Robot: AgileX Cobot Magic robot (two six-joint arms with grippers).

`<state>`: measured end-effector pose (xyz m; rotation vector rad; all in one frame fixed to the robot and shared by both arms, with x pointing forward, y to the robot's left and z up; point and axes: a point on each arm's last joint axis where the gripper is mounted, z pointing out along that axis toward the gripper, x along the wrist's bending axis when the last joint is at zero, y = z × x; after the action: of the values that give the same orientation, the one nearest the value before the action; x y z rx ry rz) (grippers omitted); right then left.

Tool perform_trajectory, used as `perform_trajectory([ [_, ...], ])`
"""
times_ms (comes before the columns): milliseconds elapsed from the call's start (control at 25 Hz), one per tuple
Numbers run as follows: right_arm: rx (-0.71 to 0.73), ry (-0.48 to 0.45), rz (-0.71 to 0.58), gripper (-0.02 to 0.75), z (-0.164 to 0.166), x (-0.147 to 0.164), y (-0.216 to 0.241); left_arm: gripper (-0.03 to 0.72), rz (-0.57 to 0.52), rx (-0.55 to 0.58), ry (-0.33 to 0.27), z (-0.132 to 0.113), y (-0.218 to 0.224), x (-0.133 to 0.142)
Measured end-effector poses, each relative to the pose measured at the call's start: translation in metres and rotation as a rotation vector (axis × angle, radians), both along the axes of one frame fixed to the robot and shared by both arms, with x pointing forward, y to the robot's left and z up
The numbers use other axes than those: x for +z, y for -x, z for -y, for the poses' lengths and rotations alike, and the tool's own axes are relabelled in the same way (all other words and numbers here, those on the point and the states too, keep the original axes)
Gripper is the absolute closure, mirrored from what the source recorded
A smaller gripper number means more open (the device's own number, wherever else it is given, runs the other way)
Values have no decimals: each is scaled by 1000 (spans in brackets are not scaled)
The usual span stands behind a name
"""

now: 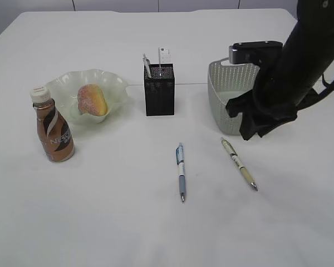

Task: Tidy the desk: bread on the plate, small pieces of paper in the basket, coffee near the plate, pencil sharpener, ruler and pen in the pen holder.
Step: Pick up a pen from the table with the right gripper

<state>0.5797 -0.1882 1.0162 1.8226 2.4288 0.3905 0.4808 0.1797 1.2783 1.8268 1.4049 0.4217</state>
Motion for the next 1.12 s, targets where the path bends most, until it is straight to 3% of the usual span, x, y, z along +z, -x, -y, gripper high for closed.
perform_trajectory([
  [280, -13, 0, 12, 398, -5, -35, -20, 443, -1, -1, 2, 0, 0, 0],
  [1120, 6, 69, -73, 393, -10, -103, -48, 444, -1, -2, 3, 0, 0, 0],
])
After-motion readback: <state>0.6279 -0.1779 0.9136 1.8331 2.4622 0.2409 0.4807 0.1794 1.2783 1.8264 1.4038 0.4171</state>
